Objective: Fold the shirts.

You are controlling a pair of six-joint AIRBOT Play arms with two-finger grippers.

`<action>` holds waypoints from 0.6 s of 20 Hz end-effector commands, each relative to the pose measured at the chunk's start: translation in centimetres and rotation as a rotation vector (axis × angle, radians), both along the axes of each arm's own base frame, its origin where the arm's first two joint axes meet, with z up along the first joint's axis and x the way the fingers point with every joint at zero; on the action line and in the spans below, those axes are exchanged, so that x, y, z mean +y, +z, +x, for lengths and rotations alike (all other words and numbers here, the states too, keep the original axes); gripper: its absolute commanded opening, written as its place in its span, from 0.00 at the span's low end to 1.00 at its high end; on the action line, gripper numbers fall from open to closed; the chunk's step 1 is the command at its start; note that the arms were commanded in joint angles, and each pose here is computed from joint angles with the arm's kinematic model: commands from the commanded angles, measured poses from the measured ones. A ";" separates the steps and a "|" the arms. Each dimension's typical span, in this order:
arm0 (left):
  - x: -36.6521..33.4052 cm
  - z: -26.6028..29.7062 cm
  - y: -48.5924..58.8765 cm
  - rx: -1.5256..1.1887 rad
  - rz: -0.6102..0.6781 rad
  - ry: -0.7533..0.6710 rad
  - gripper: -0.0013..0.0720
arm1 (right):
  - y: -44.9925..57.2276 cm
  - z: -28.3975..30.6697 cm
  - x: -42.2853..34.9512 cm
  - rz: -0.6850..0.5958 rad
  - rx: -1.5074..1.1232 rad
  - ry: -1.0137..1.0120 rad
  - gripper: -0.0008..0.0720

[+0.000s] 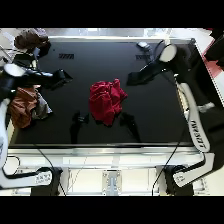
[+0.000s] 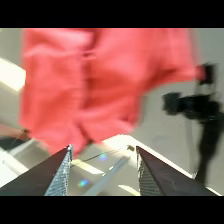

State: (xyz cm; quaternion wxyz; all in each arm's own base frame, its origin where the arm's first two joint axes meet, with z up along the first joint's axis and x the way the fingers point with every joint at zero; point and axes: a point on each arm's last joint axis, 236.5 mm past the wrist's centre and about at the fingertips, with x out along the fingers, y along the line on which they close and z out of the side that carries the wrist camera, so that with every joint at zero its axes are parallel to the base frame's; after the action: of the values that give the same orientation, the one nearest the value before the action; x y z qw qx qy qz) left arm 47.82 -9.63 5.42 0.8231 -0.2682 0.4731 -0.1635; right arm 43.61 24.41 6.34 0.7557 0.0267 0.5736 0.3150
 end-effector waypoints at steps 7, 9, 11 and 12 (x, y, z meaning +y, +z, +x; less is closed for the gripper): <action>-5.6 6.3 -9.3 -0.030 -0.152 0.044 0.99 | -7.8 -1.7 8.0 0.013 0.035 0.178 0.63; -5.9 6.5 -9.8 -0.034 -0.142 0.043 0.99 | -8.6 -1.3 8.3 0.013 0.031 0.168 0.63; -6.2 6.6 -10.5 -0.025 -0.140 0.039 0.99 | -9.9 -1.4 8.2 0.000 0.055 0.168 0.63; -6.6 6.7 -10.7 -0.024 -0.140 0.034 0.98 | -10.5 -1.4 8.2 -0.003 0.065 0.168 0.63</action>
State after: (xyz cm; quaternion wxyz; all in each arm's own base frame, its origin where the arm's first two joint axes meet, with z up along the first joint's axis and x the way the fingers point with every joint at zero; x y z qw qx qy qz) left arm 54.03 -15.58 -4.38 0.8090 -0.3325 0.4477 -0.1857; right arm 42.08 32.36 -2.62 0.7110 -0.0103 0.5926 0.3785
